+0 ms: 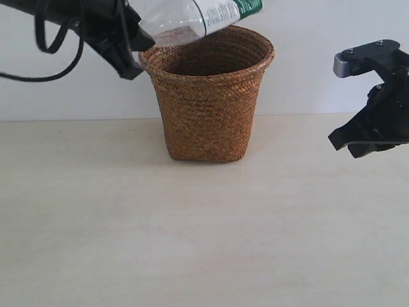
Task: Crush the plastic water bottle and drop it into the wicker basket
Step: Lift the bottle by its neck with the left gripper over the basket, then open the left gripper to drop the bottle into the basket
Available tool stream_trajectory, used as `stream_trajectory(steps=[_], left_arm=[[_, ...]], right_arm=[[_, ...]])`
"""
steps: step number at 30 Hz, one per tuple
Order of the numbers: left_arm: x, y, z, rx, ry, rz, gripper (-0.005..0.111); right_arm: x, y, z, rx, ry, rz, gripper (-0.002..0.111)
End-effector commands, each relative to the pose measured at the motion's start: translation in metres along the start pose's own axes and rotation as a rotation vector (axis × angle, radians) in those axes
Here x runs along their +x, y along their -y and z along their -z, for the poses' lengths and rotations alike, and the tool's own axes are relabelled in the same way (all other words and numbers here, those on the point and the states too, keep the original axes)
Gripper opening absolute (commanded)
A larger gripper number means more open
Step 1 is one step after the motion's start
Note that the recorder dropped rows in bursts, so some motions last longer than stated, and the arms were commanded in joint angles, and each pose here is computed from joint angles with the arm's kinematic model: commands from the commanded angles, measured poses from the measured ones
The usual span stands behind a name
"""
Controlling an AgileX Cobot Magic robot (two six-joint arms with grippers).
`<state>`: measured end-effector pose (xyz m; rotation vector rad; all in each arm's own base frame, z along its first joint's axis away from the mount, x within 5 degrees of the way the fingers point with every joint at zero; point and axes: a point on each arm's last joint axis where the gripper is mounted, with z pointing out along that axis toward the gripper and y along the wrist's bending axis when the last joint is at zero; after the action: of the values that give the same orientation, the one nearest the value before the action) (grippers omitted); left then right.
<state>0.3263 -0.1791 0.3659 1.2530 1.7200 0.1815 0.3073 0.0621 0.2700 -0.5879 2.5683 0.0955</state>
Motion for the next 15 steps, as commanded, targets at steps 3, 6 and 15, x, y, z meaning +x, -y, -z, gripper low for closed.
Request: stream_trajectory(steps=[3,6,15], left_arm=[[-0.001,-0.037,-0.07,-0.054,-0.044,0.045,0.004],[0.001,-0.039,-0.098,-0.05,-0.053,0.046,0.004],[0.004,-0.04,-0.13,-0.037,-0.103,0.048,0.089]], right_arm=[[-0.002,0.001,0.004,0.008,0.038,-0.012,0.0],[-0.002,0.001,0.004,0.009,0.04,-0.009,0.0],[-0.003,0.001,0.004,0.01,0.042,-0.007,0.0]])
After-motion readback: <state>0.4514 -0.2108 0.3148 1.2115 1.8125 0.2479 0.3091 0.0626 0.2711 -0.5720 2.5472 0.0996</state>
